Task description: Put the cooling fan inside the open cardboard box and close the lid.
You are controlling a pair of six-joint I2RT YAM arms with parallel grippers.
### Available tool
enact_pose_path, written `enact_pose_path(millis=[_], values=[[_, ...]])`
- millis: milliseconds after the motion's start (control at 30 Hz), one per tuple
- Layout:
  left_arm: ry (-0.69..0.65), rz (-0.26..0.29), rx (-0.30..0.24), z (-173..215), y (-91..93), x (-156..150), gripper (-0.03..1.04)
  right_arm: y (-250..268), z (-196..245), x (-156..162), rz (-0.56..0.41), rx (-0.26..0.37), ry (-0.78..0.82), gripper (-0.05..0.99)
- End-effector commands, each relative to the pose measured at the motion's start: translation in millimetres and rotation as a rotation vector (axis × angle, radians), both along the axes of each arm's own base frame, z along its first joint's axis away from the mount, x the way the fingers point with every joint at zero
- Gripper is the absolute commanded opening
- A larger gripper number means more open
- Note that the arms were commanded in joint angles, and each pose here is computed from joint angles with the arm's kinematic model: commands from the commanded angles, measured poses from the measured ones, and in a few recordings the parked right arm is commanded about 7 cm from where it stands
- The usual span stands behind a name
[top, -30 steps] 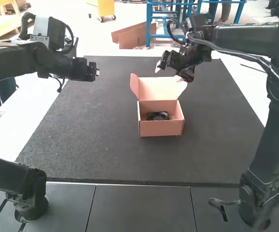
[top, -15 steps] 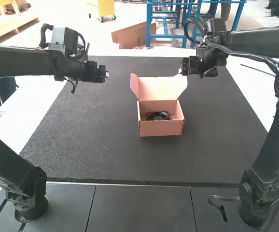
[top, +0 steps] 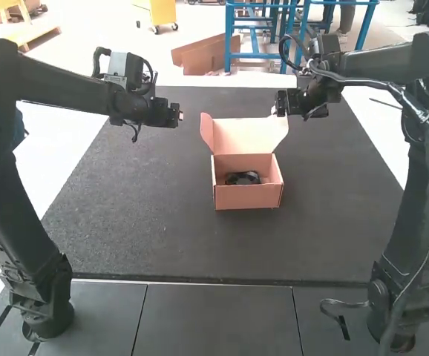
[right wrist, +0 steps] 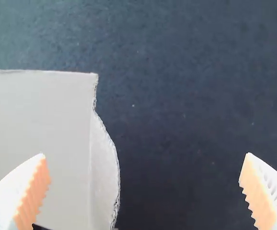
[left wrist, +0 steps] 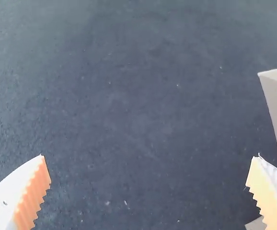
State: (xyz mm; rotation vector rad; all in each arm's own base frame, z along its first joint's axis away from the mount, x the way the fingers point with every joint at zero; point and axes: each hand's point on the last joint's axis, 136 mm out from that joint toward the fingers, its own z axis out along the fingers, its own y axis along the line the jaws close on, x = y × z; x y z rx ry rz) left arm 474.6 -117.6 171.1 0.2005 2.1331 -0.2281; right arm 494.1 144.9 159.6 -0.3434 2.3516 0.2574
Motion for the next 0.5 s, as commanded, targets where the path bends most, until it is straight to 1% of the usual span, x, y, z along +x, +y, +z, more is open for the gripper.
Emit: enact_pose_path(millis=[0, 133, 333, 467], values=[[-0.029, -0.032, -0.021, 12, -17.6, 11, 0.97, -1, 29, 12, 0.009, 0.058, -0.050, 0.90], [-0.019, -0.056, -0.019, 6, -32.5, 18, 0.97, -2, 29, 12, 0.014, 0.068, -0.028, 0.90], [-0.001, -0.083, -0.017, 1, -49.3, 26, 0.97, -3, 27, 9, 0.017, 0.095, 0.000, 0.90], [-0.005, -0.108, -0.021, 6, -65.4, 27, 0.97, -4, 24, 7, 0.024, 0.114, 0.019, 0.90]])
